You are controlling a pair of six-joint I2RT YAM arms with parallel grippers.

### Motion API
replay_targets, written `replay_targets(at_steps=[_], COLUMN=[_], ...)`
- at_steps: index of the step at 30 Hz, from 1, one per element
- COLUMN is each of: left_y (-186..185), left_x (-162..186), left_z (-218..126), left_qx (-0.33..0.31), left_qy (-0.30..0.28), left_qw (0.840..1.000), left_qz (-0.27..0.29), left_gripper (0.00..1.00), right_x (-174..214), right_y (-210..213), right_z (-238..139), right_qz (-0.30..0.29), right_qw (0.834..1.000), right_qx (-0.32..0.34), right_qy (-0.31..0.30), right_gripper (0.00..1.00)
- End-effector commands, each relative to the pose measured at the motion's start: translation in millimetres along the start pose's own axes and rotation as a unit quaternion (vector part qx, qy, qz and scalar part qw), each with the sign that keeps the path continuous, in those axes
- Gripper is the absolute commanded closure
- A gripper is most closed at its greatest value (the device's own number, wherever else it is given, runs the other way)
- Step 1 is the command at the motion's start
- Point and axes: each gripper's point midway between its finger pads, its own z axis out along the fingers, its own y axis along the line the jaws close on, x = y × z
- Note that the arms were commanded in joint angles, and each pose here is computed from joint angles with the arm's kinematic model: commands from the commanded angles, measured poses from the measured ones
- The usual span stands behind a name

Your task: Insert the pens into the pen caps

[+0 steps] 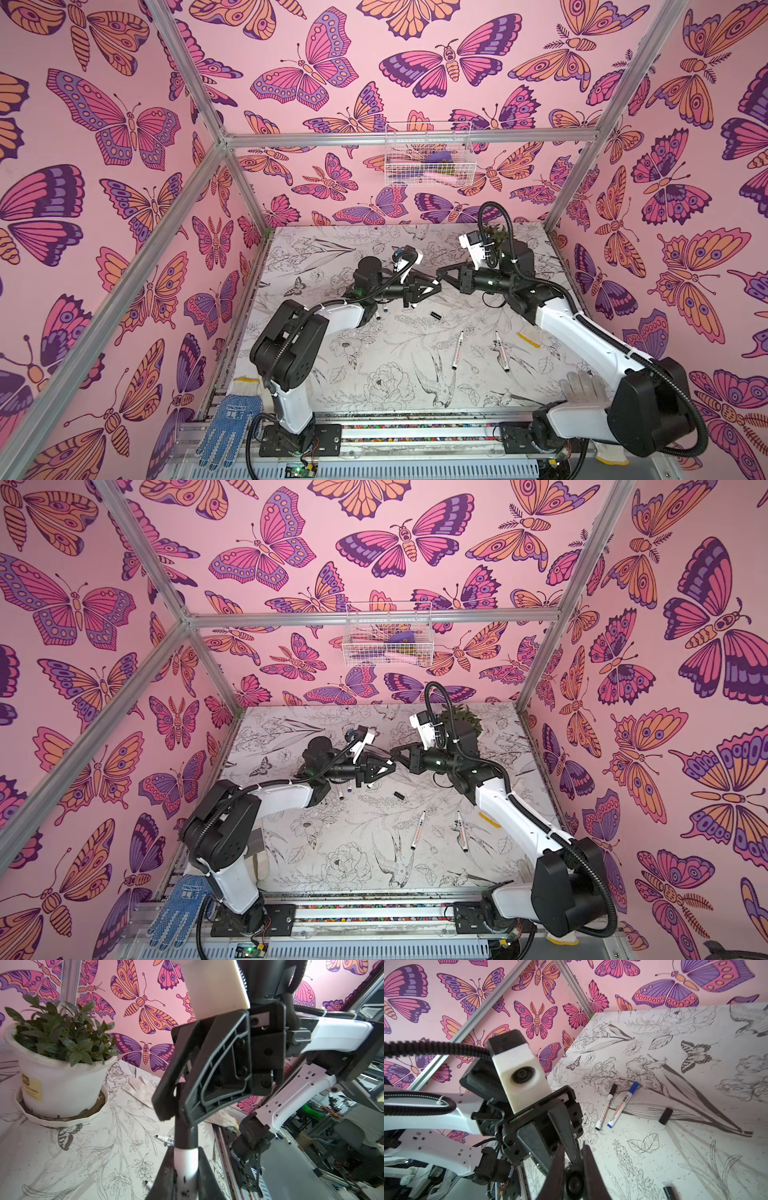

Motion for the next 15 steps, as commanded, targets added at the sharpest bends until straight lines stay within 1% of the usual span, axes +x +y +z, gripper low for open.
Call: replay_targets(at_steps=[1, 5, 10, 13, 15], left_y=[-24.0, -20.6, -19.4, -14.2, -11.0], left_x=[-110.6, -90.7, -49.9, -23.1, -5.5], left_z=[-37.4, -24.4, 0.1, 12.7, 20.3], left_qx=[-0.044, -0.046, -0.043, -0.051, -0.055], left_qy=[-0.137, -0.105, -0.053, -0.034, -0.022], left_qw=[0.98, 0.985, 0.992, 0.994, 0.994], left_qz=[0.135, 0.129, 0.11, 0.095, 0.087], left_gripper=[1.0, 1.0, 1.0, 1.0, 1.0], right_x=[113.7, 99.1, 72.7, 57.2, 48.4], right_y=[-19.0, -14.8, -10.5, -7.7, -6.3], right_z=[-6.5, -5.2, -1.3, 2.1, 4.3], right_qz=[0.176, 0.168, 0.155, 0.146, 0.142], right_qw=[0.968, 0.973, 0.979, 0.982, 0.983], right_qx=[0.015, 0.013, 0.013, 0.009, 0.006], right_qy=[0.177, 0.161, 0.135, 0.122, 0.116], right_gripper=[1.0, 1.0, 0.96, 0.92, 0.87])
